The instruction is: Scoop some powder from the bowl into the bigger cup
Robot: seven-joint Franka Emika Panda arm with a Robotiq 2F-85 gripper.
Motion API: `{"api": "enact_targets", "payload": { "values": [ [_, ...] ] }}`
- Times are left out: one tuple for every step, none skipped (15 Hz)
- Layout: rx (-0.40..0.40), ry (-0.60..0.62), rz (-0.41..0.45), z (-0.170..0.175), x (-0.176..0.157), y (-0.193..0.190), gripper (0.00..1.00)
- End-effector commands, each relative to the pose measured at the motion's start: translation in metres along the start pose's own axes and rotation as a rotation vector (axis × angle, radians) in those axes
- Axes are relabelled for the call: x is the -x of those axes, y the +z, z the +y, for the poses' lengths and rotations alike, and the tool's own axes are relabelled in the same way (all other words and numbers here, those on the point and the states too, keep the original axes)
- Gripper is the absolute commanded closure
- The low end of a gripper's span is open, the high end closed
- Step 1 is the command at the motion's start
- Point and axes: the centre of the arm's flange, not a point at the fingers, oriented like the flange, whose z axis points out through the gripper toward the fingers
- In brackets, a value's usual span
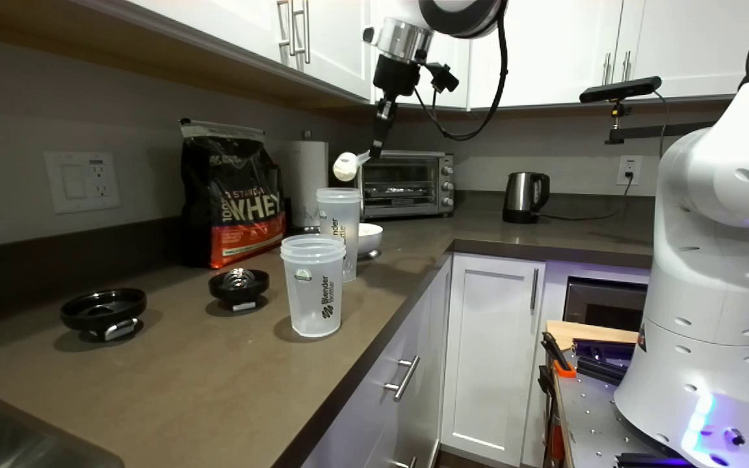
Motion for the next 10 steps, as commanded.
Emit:
{"api": "enact_targets", "payload": {
  "values": [
    [0.053, -0.006, 0.024, -0.011, 0.003, 0.002, 0.99],
    [0.065, -0.011, 0.028, -0.014, 0.002, 0.004, 0.99],
    [0.078, -0.016, 0.031, -0.015, 0.001, 0.005, 0.99],
    [0.098, -0.022, 0.041, -0.018, 0.001, 0.006, 0.99],
    [0.108, -0.028, 0.045, -0.02, 0.0, 0.006, 0.99],
    [0.121, -0.033, 0.052, -0.022, 0.0, 0.006, 0.99],
    [0.13, -0.037, 0.054, -0.024, -0.001, 0.007, 0.99],
    [0.138, -0.038, 0.056, -0.026, -0.002, 0.008, 0.99],
    [0.143, -0.041, 0.058, -0.027, -0.002, 0.008, 0.99],
    [0.149, -0.044, 0.059, -0.029, -0.002, 0.009, 0.99]
  ]
}}
